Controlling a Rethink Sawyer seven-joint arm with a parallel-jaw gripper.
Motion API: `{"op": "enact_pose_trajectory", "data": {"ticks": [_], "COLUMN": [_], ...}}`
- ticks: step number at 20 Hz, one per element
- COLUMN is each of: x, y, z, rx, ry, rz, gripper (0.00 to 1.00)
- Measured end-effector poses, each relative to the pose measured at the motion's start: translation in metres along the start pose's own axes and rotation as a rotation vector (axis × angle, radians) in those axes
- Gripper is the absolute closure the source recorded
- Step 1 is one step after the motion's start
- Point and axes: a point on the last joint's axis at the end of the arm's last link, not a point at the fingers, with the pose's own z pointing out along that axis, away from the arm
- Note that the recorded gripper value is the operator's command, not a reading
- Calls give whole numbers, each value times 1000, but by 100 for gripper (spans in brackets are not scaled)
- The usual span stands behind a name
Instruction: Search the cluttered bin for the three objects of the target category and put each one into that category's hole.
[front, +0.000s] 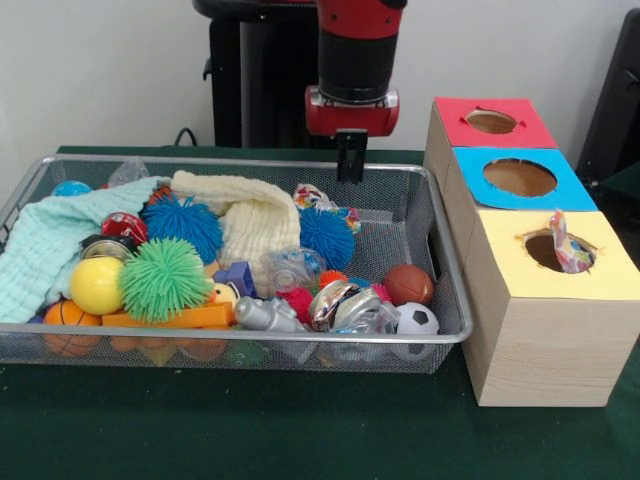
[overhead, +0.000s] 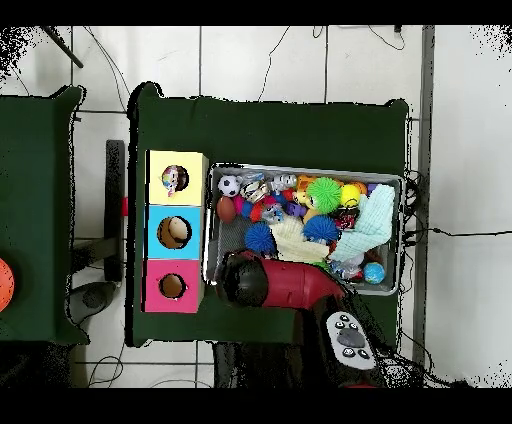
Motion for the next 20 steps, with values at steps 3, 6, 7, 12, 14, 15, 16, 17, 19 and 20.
{"op": "enact_pose_trajectory", "data": {"ticks": [3, 6, 7, 12, 14, 15, 16, 17, 19, 20], "x": [-14, -19, -21, -22, -21, -21, -20, -19, -18, -18], "y": [6, 7, 7, 8, 10, 11, 12, 12, 13, 13], "z": [-17, -22, -25, -26, -25, -24, -23, -22, -21, -20], "rx": [-15, -19, -21, -22, -22, -22, -21, -21, -20, -19], "ry": [-22, -33, -38, -40, -38, -37, -34, -32, -29, -27], "rz": [32, 43, 48, 51, 47, 46, 44, 43, 42, 42], "gripper": [100, 100, 100, 0, 0, 0, 0, 0, 0, 0]}}
